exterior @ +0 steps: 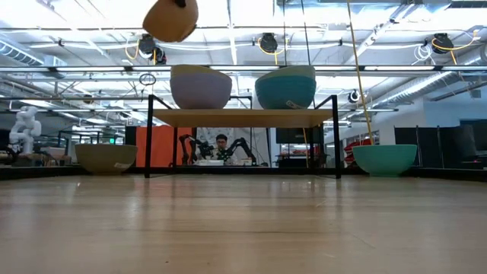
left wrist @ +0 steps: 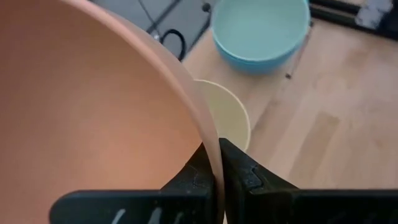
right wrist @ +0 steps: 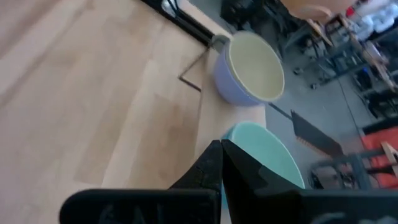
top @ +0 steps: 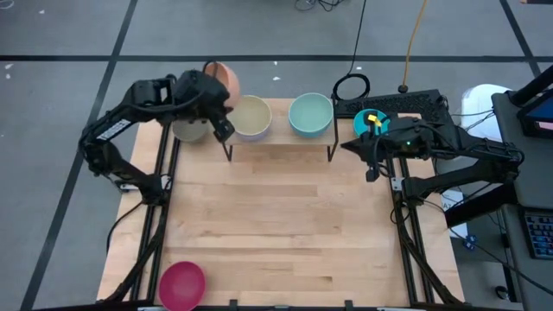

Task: Place and stack bowls onto a shelf
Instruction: Put the orange bowl on top of the light brown bowl on the shelf

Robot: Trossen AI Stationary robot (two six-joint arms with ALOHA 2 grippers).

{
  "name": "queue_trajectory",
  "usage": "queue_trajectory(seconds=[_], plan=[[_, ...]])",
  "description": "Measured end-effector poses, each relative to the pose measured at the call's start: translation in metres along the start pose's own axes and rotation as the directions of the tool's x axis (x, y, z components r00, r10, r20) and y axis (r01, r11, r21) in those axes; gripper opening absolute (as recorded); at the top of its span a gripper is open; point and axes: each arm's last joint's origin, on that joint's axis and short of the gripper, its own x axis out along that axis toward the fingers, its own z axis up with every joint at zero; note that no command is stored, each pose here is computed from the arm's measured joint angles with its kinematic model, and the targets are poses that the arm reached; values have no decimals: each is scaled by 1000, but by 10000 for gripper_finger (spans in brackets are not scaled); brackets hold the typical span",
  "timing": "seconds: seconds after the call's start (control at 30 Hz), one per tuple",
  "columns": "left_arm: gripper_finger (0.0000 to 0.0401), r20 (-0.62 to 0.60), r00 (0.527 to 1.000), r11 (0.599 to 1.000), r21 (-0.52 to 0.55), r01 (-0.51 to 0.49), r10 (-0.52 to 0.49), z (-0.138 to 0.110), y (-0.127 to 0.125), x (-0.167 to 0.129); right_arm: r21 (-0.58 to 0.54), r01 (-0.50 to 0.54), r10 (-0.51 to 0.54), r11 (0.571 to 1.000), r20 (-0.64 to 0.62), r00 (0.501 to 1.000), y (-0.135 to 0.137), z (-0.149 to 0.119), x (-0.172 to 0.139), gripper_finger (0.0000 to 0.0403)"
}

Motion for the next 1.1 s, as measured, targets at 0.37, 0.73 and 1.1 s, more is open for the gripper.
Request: queue_trajectory(seconds=[0.37,0.73,1.1], plan=[[8,-141,987,981,167,96,-73,8,-19,56,-5,-5,4,1000,-25,1000,1,-2,0,0],[8,-250,966,976,183,119,-71,4,-20,76,-5,-4,4,1000,-24,1000,1,-2,0,0],[8,-347,933,966,190,174,-100,2,-25,106,-5,-4,4,1000,-24,1000,1,-2,0,0]])
